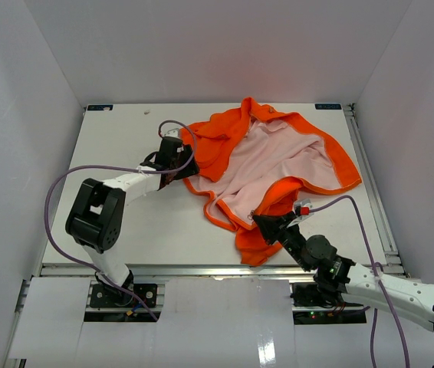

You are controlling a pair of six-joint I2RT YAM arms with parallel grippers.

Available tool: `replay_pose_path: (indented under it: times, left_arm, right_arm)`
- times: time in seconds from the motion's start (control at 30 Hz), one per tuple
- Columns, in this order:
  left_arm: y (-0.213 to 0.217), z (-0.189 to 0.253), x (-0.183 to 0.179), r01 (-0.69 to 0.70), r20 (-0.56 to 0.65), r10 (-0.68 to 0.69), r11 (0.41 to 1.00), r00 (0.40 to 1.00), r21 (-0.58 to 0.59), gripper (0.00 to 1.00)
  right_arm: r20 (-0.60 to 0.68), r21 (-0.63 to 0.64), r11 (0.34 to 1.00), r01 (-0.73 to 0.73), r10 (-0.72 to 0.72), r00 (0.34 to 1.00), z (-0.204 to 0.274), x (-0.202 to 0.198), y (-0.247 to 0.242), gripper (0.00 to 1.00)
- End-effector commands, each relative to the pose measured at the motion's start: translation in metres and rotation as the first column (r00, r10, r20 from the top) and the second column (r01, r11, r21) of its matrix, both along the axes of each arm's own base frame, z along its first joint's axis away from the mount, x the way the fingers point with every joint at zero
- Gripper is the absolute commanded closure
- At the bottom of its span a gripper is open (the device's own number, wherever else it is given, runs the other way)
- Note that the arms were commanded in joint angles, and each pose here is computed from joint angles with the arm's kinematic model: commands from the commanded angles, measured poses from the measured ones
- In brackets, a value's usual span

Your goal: Zip up the jacket

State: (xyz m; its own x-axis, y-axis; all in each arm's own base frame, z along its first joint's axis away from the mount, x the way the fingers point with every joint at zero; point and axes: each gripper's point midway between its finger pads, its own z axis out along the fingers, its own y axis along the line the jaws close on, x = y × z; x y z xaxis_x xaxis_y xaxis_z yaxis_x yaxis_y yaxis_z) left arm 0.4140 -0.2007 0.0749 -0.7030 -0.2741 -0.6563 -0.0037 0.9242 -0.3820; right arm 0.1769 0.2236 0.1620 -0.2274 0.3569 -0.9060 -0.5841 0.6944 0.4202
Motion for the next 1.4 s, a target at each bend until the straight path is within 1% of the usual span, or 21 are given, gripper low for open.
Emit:
replay_pose_path:
  times: [0.0,0.13,0.23,0.4,0.5,0.57,0.63,0.67,0.7,0.77,0.83,0.87,1.07,1.17,1.23,1.3,1.37]
  left_arm:
    - [-0.011,0.007,0.003,-0.024,0.0,0.024,0.995,1.0,-0.099,0.32]
    - [-0.009,-0.003,0.008,-0.039,-0.017,0.037,0.994,0.999,-0.104,0.32]
    - [-0.013,0.005,0.019,-0.038,0.028,0.042,0.991,0.999,-0.129,0.33]
    - [-0.022,0.001,0.031,-0.017,0.015,0.02,0.988,1.0,-0.153,0.34]
    - [-0.026,-0.003,0.038,-0.012,0.014,0.015,0.987,1.0,-0.161,0.36]
    - [-0.033,0.003,0.043,0.017,0.053,-0.007,0.981,0.999,-0.191,0.4]
    - [-0.035,0.008,0.046,0.031,0.084,-0.015,0.979,0.996,-0.2,0.46]
    - [-0.033,0.012,0.05,0.018,0.097,0.001,0.98,0.995,-0.198,0.55]
    - [-0.031,0.019,0.054,0.013,0.114,0.01,0.98,0.993,-0.198,0.68]
    - [-0.03,0.026,0.058,0.004,0.129,0.021,0.982,0.991,-0.19,0.79]
    - [-0.028,0.035,0.06,-0.001,0.141,0.029,0.982,0.99,-0.188,0.96]
    - [-0.026,0.041,0.06,-0.005,0.148,0.034,0.982,0.988,-0.19,1.0]
    - [-0.006,0.076,0.043,-0.021,0.174,0.058,0.977,0.983,-0.21,1.0]
    - [0.001,0.096,0.032,0.039,0.183,0.014,0.96,0.983,-0.279,1.0]
    - [0.004,0.101,0.024,0.081,0.171,-0.027,0.945,0.985,-0.317,1.0]
    - [0.003,0.101,0.011,0.118,0.159,-0.069,0.939,0.985,-0.324,1.0]
    - [0.01,0.103,0.0,0.116,0.17,-0.067,0.946,0.983,-0.302,1.0]
  right_arm:
    - [-0.04,-0.084,0.996,0.008,-0.012,0.999,-0.056,-0.006,-0.014,0.92]
    - [-0.042,-0.088,0.996,0.01,-0.014,0.999,-0.057,-0.006,-0.014,0.92]
    - [-0.041,-0.089,0.996,0.012,-0.016,0.999,-0.057,-0.005,-0.015,0.92]
    - [-0.042,-0.097,0.995,0.025,-0.029,0.999,-0.057,-0.003,-0.016,0.92]
    - [-0.042,-0.103,0.994,0.026,-0.031,0.999,-0.057,-0.003,-0.015,0.92]
    - [-0.042,-0.107,0.994,0.026,-0.031,0.999,-0.058,-0.003,-0.015,0.92]
    - [-0.039,-0.111,0.993,0.026,-0.031,0.999,-0.057,-0.002,-0.015,0.92]
    - [-0.04,-0.116,0.993,0.025,-0.029,0.999,-0.058,-0.002,-0.015,0.92]
    - [-0.039,-0.119,0.993,0.023,-0.028,0.999,-0.058,-0.002,-0.014,0.92]
    - [-0.04,-0.121,0.992,0.022,-0.027,0.999,-0.058,-0.002,-0.014,0.92]
    - [-0.04,-0.12,0.992,0.023,-0.028,0.999,-0.058,-0.002,-0.014,0.92]
    - [-0.04,-0.121,0.992,0.022,-0.028,0.999,-0.058,-0.002,-0.014,0.92]
    - [-0.05,-0.12,0.993,0.022,-0.028,0.998,-0.059,-0.003,-0.014,0.92]
    - [-0.054,-0.123,0.992,0.025,-0.032,0.998,-0.061,-0.002,-0.014,0.92]
    - [-0.056,-0.126,0.992,0.029,-0.036,0.998,-0.061,-0.002,-0.014,0.92]
    - [-0.059,-0.128,0.991,0.029,-0.037,0.998,-0.061,-0.001,-0.014,0.92]
    - [-0.059,-0.128,0.991,0.03,-0.038,0.998,-0.061,-0.001,-0.014,0.92]
